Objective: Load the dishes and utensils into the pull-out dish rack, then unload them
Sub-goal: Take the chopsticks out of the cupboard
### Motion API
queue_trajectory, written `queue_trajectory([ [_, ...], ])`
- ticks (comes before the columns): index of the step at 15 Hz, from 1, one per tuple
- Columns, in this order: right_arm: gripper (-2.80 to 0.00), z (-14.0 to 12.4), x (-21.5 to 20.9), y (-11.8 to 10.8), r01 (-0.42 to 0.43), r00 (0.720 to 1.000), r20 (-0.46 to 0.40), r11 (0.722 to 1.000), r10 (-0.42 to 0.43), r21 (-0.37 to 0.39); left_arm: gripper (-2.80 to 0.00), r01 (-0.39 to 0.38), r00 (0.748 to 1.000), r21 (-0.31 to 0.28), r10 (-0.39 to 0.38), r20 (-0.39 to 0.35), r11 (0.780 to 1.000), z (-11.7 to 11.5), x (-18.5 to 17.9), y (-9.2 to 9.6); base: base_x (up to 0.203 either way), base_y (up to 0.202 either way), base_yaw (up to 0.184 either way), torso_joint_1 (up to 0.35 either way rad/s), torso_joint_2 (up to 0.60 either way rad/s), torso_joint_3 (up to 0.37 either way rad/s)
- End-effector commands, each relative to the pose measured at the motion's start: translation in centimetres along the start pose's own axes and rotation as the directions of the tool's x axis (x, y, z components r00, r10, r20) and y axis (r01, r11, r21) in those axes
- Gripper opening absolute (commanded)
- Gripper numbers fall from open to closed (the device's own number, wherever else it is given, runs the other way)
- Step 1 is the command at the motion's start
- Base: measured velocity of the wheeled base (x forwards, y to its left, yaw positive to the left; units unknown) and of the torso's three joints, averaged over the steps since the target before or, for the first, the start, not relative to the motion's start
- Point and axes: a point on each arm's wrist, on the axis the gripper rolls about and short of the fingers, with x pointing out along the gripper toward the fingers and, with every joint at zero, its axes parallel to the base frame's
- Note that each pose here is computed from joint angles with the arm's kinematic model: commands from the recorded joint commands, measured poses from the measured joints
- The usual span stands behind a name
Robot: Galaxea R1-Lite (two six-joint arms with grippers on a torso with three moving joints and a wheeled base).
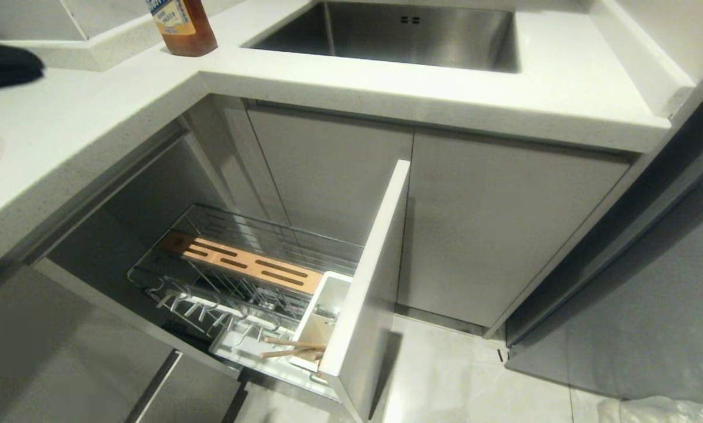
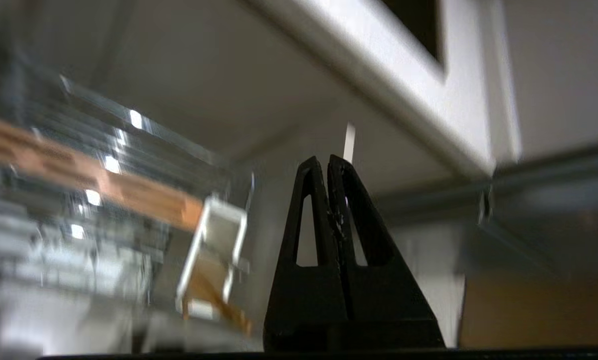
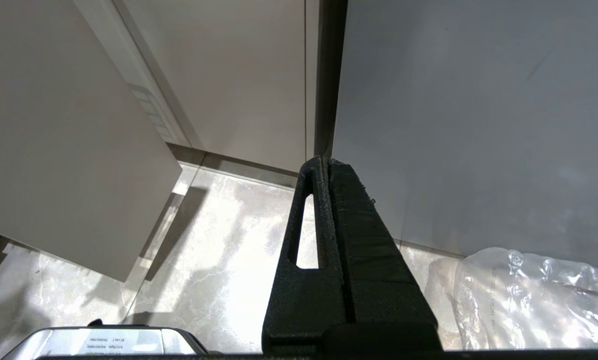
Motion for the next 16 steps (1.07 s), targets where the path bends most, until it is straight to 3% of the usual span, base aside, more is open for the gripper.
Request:
queue_trajectory([
  [1,-2.80,0.0,0.0,0.0,0.000,1.000,-0.001,1.000,0.000,0.000,-2.80,-0.008,0.979,0.013,0.010,-0.205,1.000,-2.0,3.8,-0.2,0.000,0.000,0.000,0.000,0.00,0.000],
  [4,-2.80,0.0,0.0,0.0,0.000,1.000,-0.001,1.000,0.000,0.000,-2.80,-0.085,0.873,0.060,0.104,-0.477,0.995,-5.6,8.8,-0.4,0.000,0.000,0.000,0.000,0.00,0.000],
  [5,-2.80,0.0,0.0,0.0,0.000,1.000,-0.001,1.000,0.000,0.000,-2.80,-0.135,0.816,0.085,0.159,-0.556,0.987,-6.8,10.6,-0.1,0.000,0.000,0.000,0.000,0.00,0.000],
  [7,-2.80,0.0,0.0,0.0,0.000,1.000,-0.001,1.000,0.000,0.000,-2.80,-0.233,0.663,0.151,0.271,-0.698,0.961,-9.1,13.8,0.8,0.000,0.000,0.000,0.000,0.00,0.000],
  [8,-2.80,0.0,0.0,0.0,0.000,1.000,-0.001,1.000,0.000,0.000,-2.80,-0.272,0.588,0.174,0.307,-0.748,0.946,-10.0,15.0,1.4,0.000,0.000,0.000,0.000,0.00,0.000],
  [9,-2.80,0.0,0.0,0.0,0.000,1.000,-0.001,1.000,0.000,0.000,-2.80,-0.299,0.531,0.173,0.314,-0.787,0.938,-10.5,16.3,2.1,0.000,0.000,0.000,0.000,0.00,0.000],
  [13,-2.80,0.0,0.0,0.0,0.000,1.000,-0.001,1.000,0.000,0.000,-2.80,-0.390,0.390,0.139,0.300,-0.870,0.910,-12.3,21.1,5.5,0.000,0.000,0.000,0.000,0.00,0.000],
  [15,-2.80,0.0,0.0,0.0,0.000,1.000,-0.001,1.000,0.000,0.000,-2.80,-0.406,0.353,0.136,0.293,-0.889,0.903,-12.6,22.9,7.7,0.000,0.000,0.000,0.000,0.00,0.000],
  [16,-2.80,0.0,0.0,0.0,0.000,1.000,-0.001,1.000,0.000,0.000,-2.80,-0.406,0.354,0.133,0.290,-0.889,0.904,-12.3,23.3,8.6,0.000,0.000,0.000,0.000,0.00,0.000],
])
